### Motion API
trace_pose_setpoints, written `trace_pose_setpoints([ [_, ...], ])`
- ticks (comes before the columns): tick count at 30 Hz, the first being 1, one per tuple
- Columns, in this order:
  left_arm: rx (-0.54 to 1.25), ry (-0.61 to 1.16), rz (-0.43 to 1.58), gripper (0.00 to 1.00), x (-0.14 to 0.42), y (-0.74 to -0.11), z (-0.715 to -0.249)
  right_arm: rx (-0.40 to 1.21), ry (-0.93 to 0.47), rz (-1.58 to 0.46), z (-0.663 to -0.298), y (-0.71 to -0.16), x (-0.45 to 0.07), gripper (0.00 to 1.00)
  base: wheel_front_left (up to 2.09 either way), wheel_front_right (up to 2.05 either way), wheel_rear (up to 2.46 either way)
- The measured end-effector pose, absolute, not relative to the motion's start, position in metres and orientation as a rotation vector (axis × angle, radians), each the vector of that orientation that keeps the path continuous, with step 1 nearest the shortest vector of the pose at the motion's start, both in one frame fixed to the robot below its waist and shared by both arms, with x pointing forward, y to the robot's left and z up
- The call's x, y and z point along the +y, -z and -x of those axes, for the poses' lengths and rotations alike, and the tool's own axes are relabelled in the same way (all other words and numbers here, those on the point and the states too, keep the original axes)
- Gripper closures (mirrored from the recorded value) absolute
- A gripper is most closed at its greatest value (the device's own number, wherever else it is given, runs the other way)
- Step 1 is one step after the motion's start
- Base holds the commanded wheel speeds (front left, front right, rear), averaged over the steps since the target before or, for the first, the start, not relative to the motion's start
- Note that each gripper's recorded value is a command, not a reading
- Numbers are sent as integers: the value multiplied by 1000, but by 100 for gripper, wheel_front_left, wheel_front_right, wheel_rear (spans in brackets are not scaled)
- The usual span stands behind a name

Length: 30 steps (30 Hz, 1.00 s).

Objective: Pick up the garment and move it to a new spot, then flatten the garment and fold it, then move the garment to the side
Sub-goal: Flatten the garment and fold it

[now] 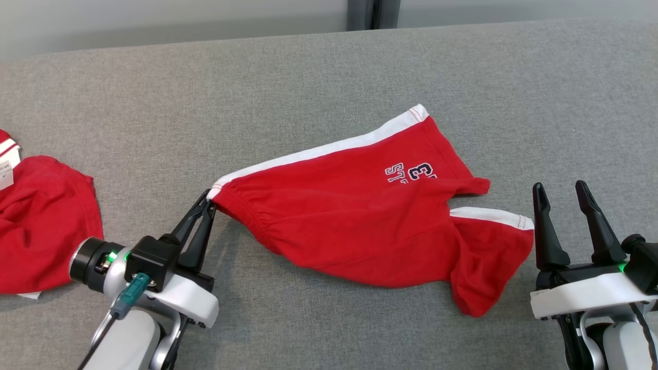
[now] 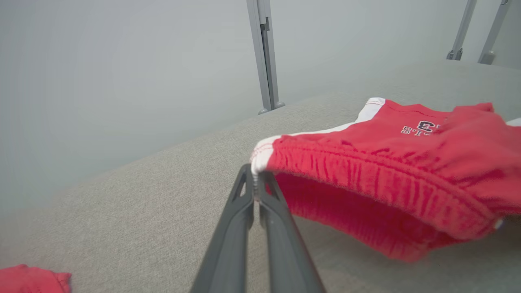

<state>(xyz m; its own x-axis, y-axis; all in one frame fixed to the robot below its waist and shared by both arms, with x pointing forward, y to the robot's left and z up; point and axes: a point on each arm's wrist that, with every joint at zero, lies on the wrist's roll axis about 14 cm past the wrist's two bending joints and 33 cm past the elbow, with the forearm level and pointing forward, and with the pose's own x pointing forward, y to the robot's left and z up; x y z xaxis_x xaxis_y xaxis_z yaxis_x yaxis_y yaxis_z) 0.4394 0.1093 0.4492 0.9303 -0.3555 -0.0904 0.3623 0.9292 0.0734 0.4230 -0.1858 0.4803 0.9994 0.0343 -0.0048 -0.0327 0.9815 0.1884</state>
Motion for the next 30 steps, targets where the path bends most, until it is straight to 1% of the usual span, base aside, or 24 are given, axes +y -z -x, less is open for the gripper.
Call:
trace_pose_setpoints([
  [5,164,371,-44,100,112,-432,-436,6,-34,-189,-421,-482,-186,0,0,0,0],
  [7,206,366,-12,51,111,-423,-432,6,-34,-189,-420,-482,-186,0,0,0,0],
  [8,224,360,2,3,111,-419,-430,6,-35,-189,-419,-482,-186,0,0,0,0],
  [9,235,355,12,0,110,-415,-428,6,-34,-188,-419,-482,-186,0,0,0,0],
  [13,260,320,47,0,112,-408,-424,2,-35,-188,-418,-484,-186,0,0,0,0],
  [17,272,246,85,0,123,-404,-418,1,-40,-186,-415,-486,-185,0,0,0,0],
  [25,215,113,116,0,154,-420,-416,-12,-52,-179,-411,-494,-183,0,0,0,0],
  [30,154,77,137,0,164,-439,-418,-21,-56,-170,-409,-499,-183,0,0,0,0],
])
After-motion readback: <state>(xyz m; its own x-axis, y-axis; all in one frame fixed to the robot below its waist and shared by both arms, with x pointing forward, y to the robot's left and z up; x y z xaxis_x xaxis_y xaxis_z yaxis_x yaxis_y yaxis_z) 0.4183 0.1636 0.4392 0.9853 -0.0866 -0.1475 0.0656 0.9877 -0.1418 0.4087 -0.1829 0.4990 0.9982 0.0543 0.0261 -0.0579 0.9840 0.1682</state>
